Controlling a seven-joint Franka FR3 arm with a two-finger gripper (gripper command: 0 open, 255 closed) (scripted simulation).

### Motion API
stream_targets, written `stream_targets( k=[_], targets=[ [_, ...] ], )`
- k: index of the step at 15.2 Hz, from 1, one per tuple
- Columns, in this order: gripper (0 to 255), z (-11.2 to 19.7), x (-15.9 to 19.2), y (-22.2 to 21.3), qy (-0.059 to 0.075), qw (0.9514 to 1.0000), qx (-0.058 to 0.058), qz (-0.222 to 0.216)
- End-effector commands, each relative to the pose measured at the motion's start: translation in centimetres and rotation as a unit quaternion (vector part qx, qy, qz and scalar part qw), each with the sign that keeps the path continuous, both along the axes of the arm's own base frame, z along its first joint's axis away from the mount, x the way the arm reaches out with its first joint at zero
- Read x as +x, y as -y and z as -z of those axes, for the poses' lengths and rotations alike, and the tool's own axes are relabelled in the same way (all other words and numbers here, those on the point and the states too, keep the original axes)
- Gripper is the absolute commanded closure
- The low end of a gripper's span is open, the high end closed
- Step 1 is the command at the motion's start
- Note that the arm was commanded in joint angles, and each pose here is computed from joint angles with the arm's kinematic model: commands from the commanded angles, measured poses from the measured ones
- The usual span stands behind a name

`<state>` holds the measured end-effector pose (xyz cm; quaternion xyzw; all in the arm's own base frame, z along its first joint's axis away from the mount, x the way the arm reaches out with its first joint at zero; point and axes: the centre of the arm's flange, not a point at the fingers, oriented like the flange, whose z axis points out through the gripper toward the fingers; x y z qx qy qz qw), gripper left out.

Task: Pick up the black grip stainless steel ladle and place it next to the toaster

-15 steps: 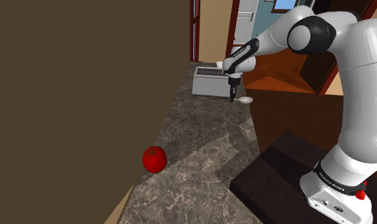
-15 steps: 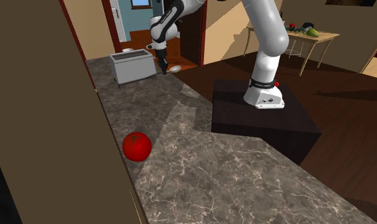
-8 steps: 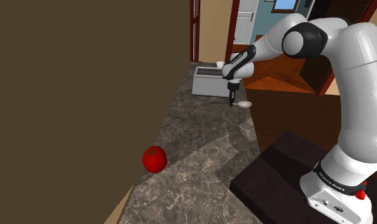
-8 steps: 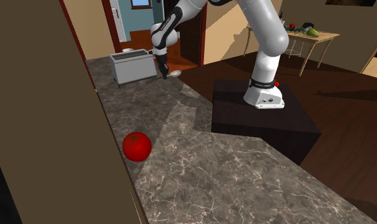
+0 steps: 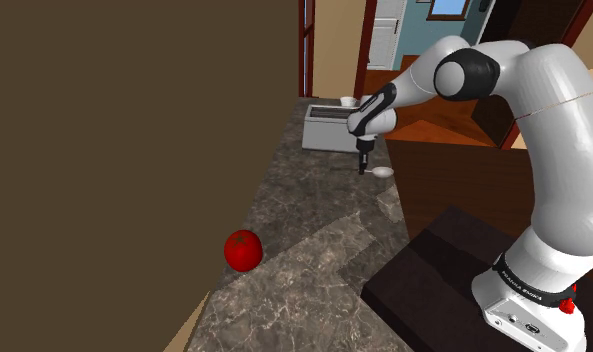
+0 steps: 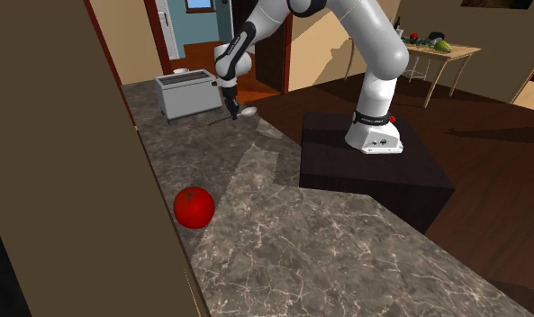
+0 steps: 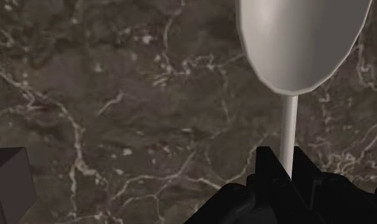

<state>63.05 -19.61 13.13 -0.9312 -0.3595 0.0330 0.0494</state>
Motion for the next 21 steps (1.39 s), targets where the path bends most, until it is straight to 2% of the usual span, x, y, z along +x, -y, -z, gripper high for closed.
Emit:
stream_targets(
  k=[1, 9, 10, 15, 19, 21],
  targets=[
    [255, 0.9, -0.1, -0.1, 0.0, 1.0, 0.0, 0.0],
    [255, 1.0, -0.1, -0.1, 0.0, 1.0, 0.0, 0.0],
    [0, 1.0, -0.1, -0.1, 0.0, 1.0, 0.0, 0.0],
    [0, 1.0, -0.1, -0.1, 0.0, 1.0, 0.0, 0.0],
    [0, -3.9, 0.4, 0.2, 0.0, 1.0, 0.0, 0.0],
    [0, -3.9, 0.4, 0.2, 0.0, 1.0, 0.0, 0.0]
  ],
)
